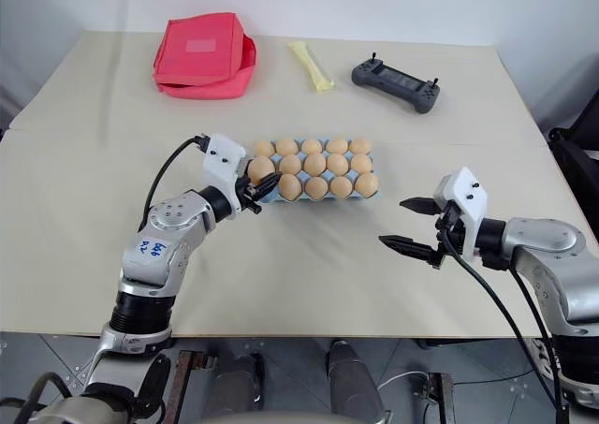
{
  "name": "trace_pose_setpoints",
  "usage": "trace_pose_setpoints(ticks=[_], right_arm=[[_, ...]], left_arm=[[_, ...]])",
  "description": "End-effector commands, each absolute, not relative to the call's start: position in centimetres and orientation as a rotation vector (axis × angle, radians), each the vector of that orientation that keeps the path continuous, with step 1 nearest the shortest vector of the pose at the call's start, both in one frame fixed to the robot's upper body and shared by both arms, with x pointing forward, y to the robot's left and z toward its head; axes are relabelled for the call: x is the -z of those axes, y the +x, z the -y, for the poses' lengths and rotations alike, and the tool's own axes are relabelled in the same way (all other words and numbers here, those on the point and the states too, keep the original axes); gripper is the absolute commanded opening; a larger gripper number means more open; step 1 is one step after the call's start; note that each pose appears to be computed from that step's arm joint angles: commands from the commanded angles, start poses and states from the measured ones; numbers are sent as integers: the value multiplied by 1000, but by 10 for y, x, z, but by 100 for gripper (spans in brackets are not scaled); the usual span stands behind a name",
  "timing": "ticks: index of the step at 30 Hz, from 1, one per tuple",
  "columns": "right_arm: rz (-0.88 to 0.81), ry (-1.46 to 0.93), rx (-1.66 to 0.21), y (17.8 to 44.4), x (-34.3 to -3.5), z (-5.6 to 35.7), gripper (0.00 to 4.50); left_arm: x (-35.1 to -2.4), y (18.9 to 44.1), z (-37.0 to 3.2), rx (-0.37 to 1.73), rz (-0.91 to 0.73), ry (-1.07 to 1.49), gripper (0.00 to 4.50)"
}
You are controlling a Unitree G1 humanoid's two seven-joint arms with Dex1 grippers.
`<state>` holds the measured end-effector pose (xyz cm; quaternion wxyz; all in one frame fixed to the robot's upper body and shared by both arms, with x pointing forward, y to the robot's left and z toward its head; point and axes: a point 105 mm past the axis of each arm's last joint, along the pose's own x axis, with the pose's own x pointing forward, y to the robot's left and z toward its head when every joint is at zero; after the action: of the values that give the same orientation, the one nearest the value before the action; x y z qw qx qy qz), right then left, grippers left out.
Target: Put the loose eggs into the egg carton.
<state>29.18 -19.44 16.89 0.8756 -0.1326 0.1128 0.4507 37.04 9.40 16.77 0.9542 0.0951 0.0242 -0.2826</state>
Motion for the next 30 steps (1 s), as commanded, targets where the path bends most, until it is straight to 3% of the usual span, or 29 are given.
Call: trace_pose_setpoints(ticks=[1, 7, 14, 16, 21, 30], right_arm=[[-189, -291, -955, 293, -180, 192, 450], [-185, -293, -956, 292, -181, 192, 450], [-151, -270, -938, 293, -189, 194, 450], [-124, -263, -931, 294, -193, 194, 450], [-56, -253, -916, 294, -204, 192, 450], [76, -200, -894, 296, -230, 185, 450]], left_arm=[[-175, 366, -91, 595, -10, 218, 182], [-173, 369, -96, 570, -30, 223, 182], [-172, 368, -103, 561, -55, 221, 406], [-178, 366, -107, 569, -30, 220, 447], [-189, 354, -113, 643, 29, 222, 447], [-177, 308, -140, 959, -75, 143, 447]])
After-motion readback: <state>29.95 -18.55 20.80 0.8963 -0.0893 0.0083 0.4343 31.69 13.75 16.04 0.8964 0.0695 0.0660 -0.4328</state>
